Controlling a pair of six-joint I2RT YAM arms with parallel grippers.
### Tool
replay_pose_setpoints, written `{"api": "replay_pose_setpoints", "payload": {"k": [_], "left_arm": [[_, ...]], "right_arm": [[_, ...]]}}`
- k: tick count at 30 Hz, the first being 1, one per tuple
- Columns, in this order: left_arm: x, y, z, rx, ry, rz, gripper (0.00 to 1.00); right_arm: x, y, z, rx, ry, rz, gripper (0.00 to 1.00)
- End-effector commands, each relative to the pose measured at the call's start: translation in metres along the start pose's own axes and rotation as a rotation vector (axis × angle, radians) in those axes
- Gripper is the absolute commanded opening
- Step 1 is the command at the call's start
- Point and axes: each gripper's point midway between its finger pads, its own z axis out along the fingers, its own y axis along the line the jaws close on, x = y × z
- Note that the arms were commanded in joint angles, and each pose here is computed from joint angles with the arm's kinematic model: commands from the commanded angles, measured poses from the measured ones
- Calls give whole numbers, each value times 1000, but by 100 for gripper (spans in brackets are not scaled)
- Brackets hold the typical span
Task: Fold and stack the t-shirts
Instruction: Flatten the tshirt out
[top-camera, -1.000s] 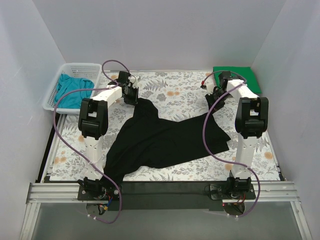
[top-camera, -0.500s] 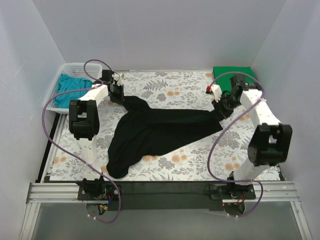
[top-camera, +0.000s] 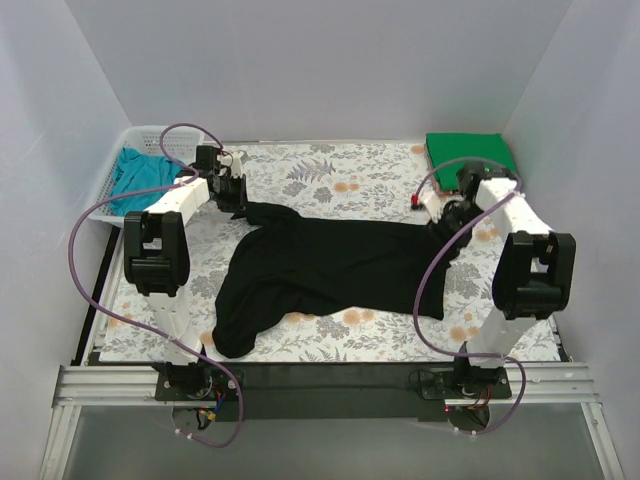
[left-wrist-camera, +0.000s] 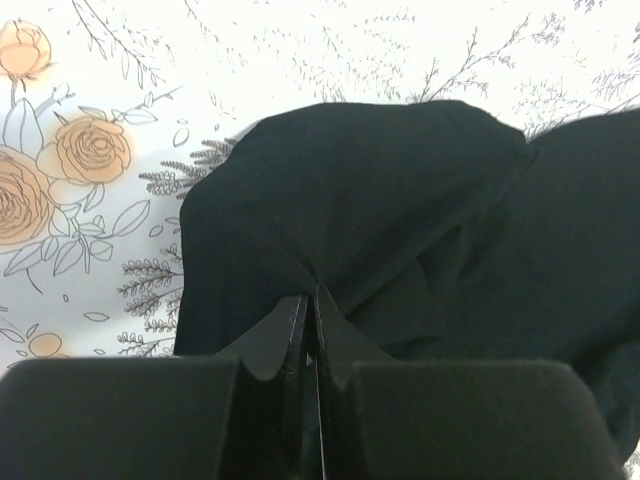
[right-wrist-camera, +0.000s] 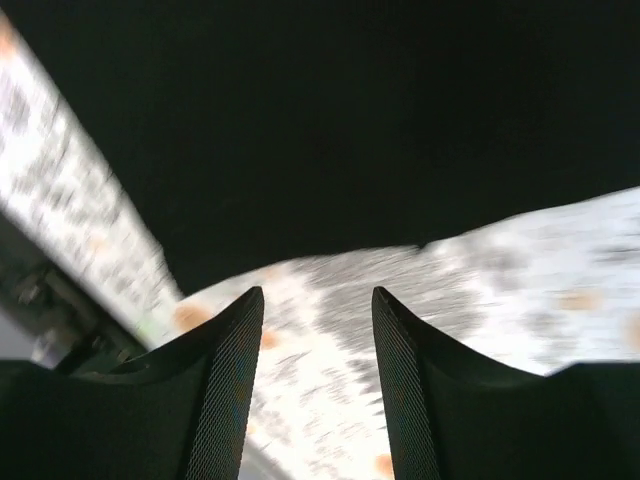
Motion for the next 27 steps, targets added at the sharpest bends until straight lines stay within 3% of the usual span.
{"api": "replay_pose_setpoints", "payload": {"k": [1, 5, 9, 27], "left_arm": [[-11, -6, -21, 4, -47, 50, 0], [-13, -5, -21, -1, -53, 53, 0], [-12, -2, -19, -8, -47, 53, 0], [-9, 0, -15, -5, -41, 46, 0]], "right_arm": [[-49, -48, -25, 41, -179, 189, 52], [-83, -105, -38, 143, -265, 323, 51], [-85, -142, -24, 187, -229, 413, 49], [-46, -171, 34, 232, -121, 494, 53]]}}
